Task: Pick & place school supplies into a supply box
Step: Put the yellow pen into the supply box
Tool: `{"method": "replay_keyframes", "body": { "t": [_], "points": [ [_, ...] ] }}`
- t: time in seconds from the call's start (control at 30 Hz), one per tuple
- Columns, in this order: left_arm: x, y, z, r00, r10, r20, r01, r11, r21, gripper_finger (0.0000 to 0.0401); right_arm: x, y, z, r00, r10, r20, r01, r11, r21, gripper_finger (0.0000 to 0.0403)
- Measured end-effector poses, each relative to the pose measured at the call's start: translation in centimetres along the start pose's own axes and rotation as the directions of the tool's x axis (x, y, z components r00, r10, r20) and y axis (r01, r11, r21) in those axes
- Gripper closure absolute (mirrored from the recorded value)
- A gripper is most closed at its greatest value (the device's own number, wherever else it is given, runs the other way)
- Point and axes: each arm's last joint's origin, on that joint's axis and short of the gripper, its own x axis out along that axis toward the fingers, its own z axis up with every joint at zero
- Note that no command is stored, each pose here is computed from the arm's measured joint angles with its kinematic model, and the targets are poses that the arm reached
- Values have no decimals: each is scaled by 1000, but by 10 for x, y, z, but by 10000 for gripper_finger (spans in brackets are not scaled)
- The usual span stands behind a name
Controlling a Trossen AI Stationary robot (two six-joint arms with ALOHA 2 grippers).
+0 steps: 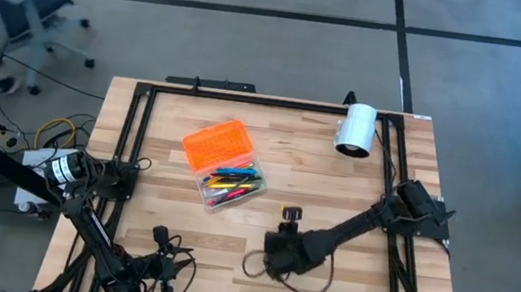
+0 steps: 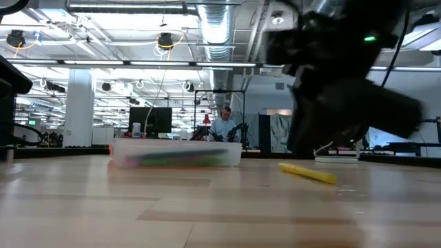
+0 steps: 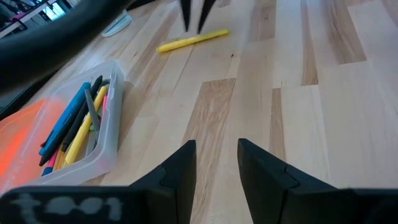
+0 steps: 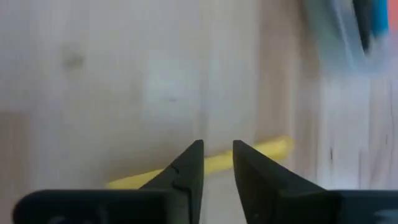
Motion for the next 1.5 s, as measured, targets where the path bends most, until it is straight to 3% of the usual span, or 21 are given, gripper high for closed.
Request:
{"method": "replay_keyframes", "body": {
  "t": [0.13,0.27,0.43,0.67,1.17,1.33,1.5],
  "points": [
    [0,0,0,1000,0,0,0,1000,0,292,7,-23,2,995,8,-99,11,981,193,311],
    [0,0,0,1000,-5,-8,5,1000,-1,292,17,-40,2,985,54,-162,-2,952,305,286],
    [1,0,-6,1000,-22,-17,21,1000,-16,292,24,-49,7,980,132,-148,-68,925,374,242],
    [8,4,-26,998,-64,-13,63,994,-86,292,28,-56,7,976,147,-163,-48,866,498,201],
    [10,3,-31,996,-90,-3,89,990,-107,292,37,-53,-8,960,169,-223,24,744,668,221],
    [10,3,-31,996,-89,-3,89,990,-105,292,41,-49,-13,959,183,-217,12,738,674,221],
    [10,4,-30,996,-87,-1,86,991,-101,292,40,-45,-13,953,214,-212,-27,762,647,236]
  ]
}}
